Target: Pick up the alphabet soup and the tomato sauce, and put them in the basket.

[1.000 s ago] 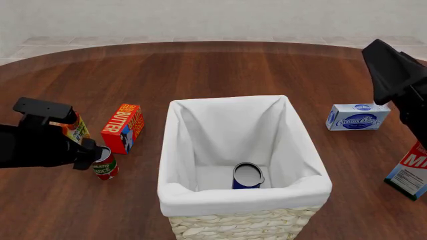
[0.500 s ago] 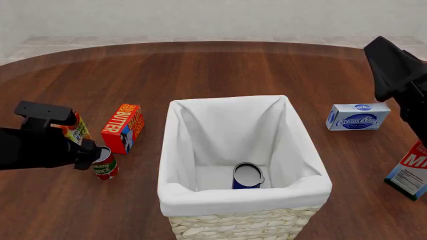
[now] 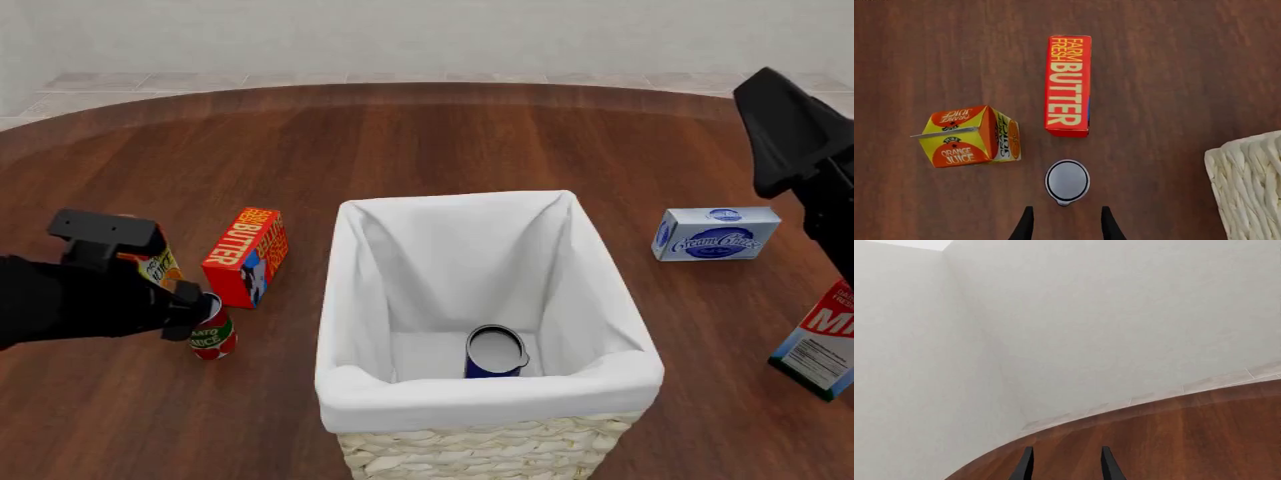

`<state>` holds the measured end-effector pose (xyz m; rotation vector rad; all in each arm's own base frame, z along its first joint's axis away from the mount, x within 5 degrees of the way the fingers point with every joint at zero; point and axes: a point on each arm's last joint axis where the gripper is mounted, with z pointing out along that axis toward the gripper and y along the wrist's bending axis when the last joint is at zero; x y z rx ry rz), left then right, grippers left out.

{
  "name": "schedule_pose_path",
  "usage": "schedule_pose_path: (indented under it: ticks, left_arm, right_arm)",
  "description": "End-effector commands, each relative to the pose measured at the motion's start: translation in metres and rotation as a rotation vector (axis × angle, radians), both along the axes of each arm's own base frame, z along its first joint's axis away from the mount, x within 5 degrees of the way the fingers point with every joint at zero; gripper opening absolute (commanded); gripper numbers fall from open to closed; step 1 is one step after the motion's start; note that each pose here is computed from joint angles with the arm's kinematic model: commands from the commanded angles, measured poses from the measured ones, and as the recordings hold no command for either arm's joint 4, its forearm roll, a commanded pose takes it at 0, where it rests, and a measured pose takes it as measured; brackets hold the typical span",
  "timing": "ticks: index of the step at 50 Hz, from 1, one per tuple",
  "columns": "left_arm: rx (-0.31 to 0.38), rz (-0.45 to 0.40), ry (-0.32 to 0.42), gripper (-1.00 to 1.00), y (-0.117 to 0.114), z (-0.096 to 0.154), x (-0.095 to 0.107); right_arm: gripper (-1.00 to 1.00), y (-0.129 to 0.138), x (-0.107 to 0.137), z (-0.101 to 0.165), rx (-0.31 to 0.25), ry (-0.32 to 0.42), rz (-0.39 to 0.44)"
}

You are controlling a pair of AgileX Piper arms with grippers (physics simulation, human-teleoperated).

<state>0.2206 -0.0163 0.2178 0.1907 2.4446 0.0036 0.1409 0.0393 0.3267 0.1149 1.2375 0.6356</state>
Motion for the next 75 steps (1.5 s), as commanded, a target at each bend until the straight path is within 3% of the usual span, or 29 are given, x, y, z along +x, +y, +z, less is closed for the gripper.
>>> schedule_pose_path:
  ticks: [1, 75]
  left_arm:
    - [0.002, -0.003, 0.000, 1.00, 0.000, -0.004, 0.004]
    - [0.025, -0.008, 0.040, 1.00, 0.004, -0.039, 0.012]
  right_arm:
    - [1.00, 0.000, 0.000, 0.001, 0.005, -0.003, -0.001]
    - [1.00, 0.000, 0.000, 0.001, 0.005, -0.003, -0.001]
